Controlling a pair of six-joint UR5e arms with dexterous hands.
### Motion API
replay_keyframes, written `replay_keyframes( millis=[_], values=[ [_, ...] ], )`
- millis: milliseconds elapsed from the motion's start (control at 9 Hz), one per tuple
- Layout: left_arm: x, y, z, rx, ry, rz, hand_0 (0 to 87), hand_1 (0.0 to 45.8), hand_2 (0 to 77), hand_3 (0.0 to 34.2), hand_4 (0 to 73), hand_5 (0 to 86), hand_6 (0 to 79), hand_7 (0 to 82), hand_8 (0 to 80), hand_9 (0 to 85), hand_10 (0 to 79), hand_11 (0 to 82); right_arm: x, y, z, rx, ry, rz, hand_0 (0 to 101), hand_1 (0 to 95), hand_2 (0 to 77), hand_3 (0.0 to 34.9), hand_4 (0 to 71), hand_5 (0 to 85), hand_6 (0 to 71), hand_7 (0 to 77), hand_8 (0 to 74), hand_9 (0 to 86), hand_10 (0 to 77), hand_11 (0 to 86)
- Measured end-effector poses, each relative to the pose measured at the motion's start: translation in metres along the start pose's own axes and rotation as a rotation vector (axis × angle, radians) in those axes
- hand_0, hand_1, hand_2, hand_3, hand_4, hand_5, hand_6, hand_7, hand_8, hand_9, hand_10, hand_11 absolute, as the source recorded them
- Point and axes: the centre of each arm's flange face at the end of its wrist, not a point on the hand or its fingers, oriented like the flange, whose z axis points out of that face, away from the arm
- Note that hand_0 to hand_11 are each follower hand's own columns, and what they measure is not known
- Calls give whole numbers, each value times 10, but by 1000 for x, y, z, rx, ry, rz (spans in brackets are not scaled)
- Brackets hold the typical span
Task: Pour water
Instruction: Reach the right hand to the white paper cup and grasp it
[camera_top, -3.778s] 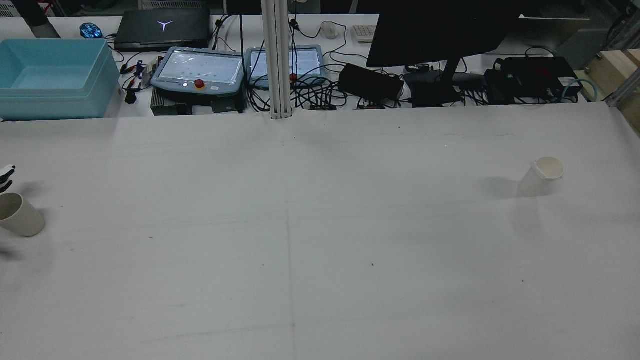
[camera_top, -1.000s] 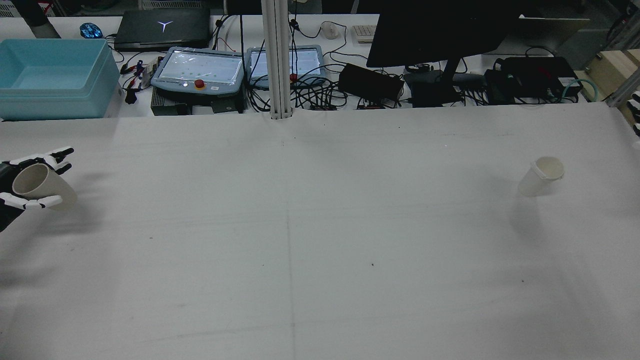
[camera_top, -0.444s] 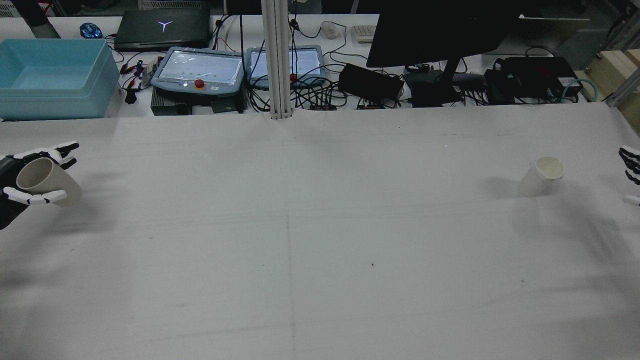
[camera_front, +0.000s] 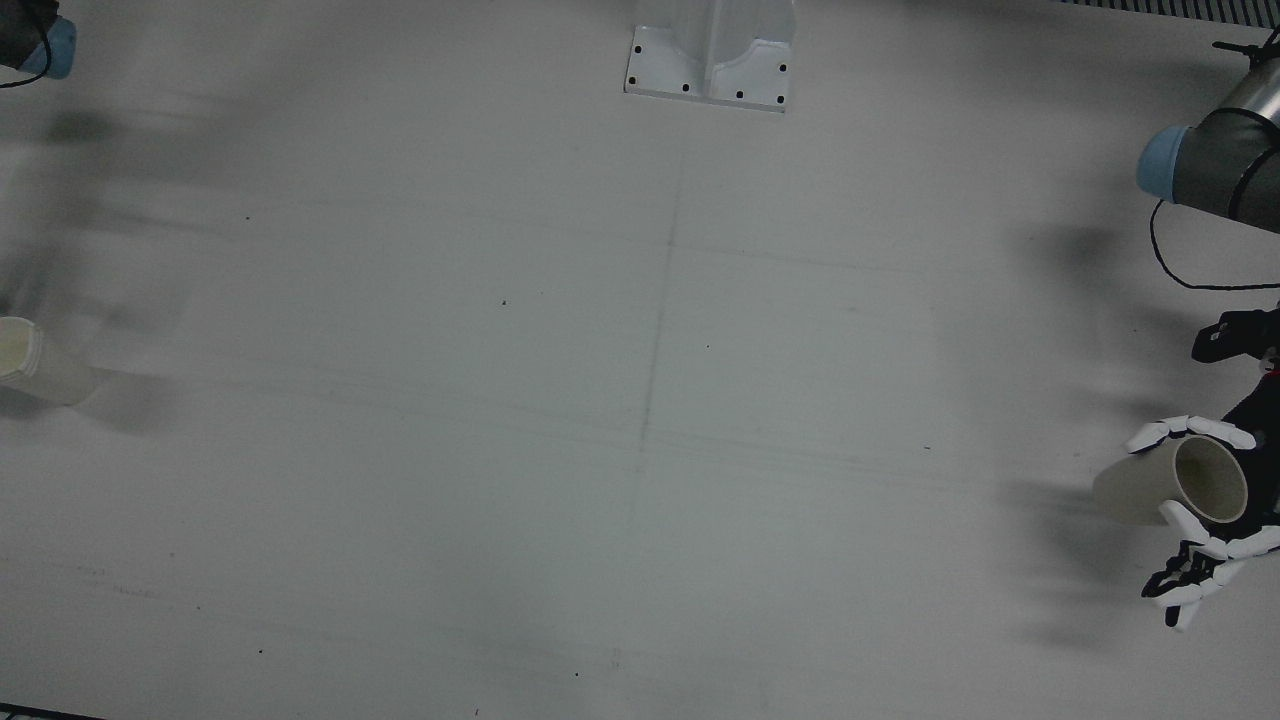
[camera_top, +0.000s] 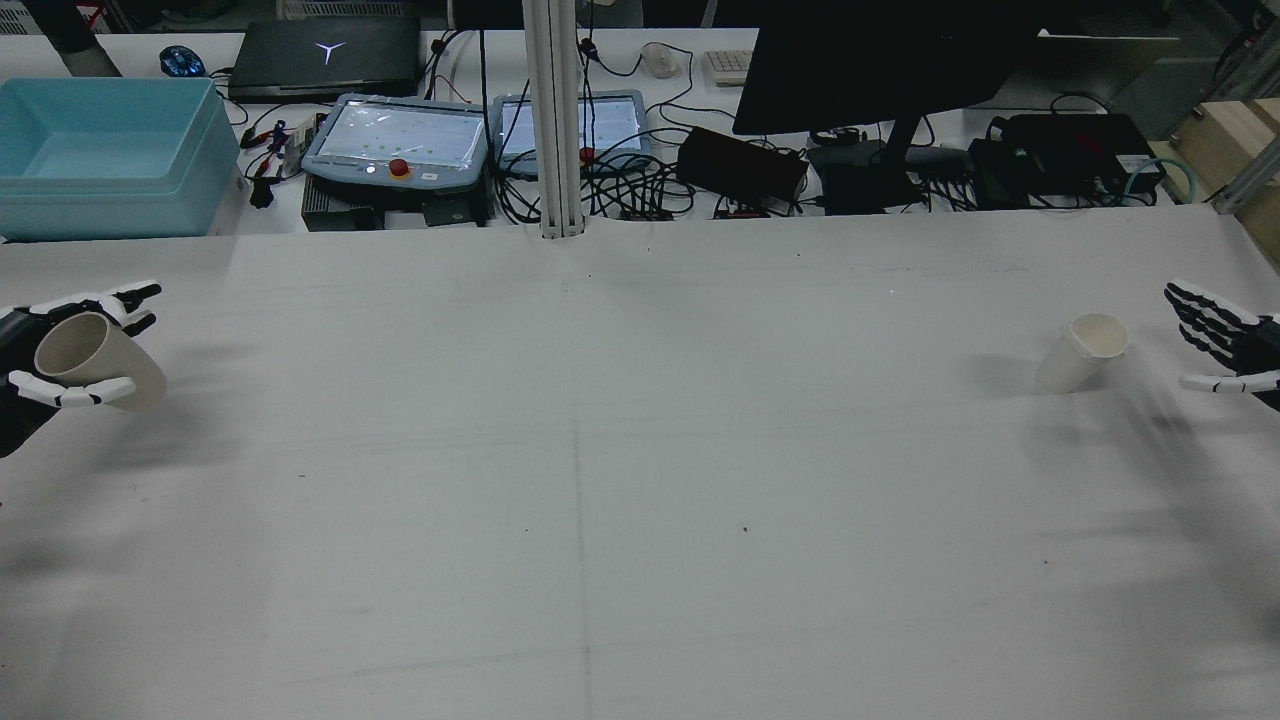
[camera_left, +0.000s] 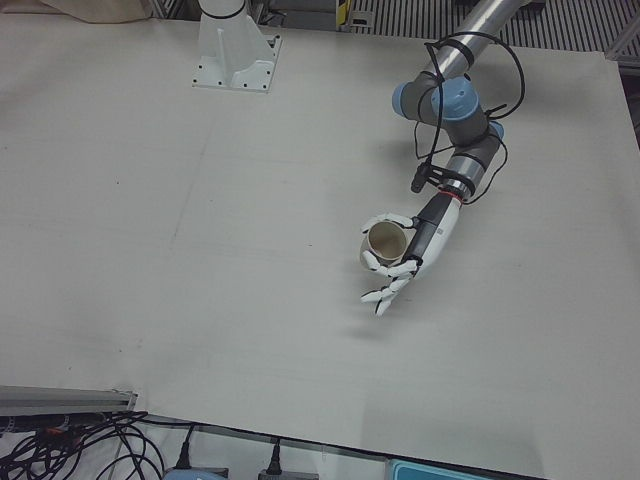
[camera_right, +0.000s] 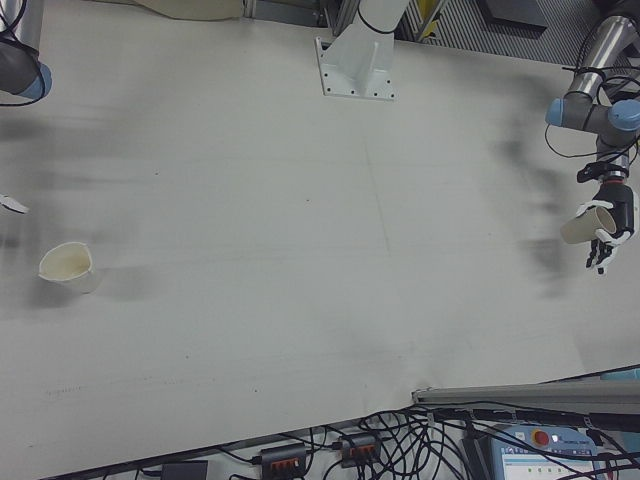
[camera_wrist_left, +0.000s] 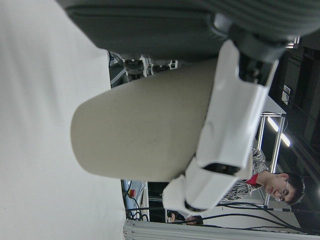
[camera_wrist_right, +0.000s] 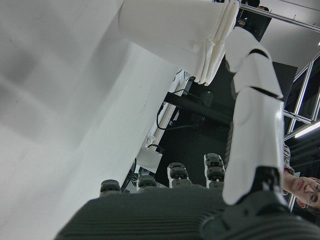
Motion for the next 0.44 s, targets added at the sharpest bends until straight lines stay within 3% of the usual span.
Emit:
replay_keyframes(
  millis=[333, 444],
  values=[
    [0, 5, 0, 0, 1, -2, 800, 224, 333, 0, 469, 425, 180, 180, 104, 38, 71, 136, 20, 21, 34, -33, 9, 8, 577, 267, 164, 128, 5, 82, 131, 11, 16, 5, 5, 11],
    [1, 6, 0, -1, 2, -3, 800, 224, 333, 0, 469, 425, 180, 180, 104, 38, 76, 136, 34, 32, 48, -45, 16, 12, 578, 300, 180, 127, 5, 82, 136, 11, 16, 5, 5, 11]
  ],
)
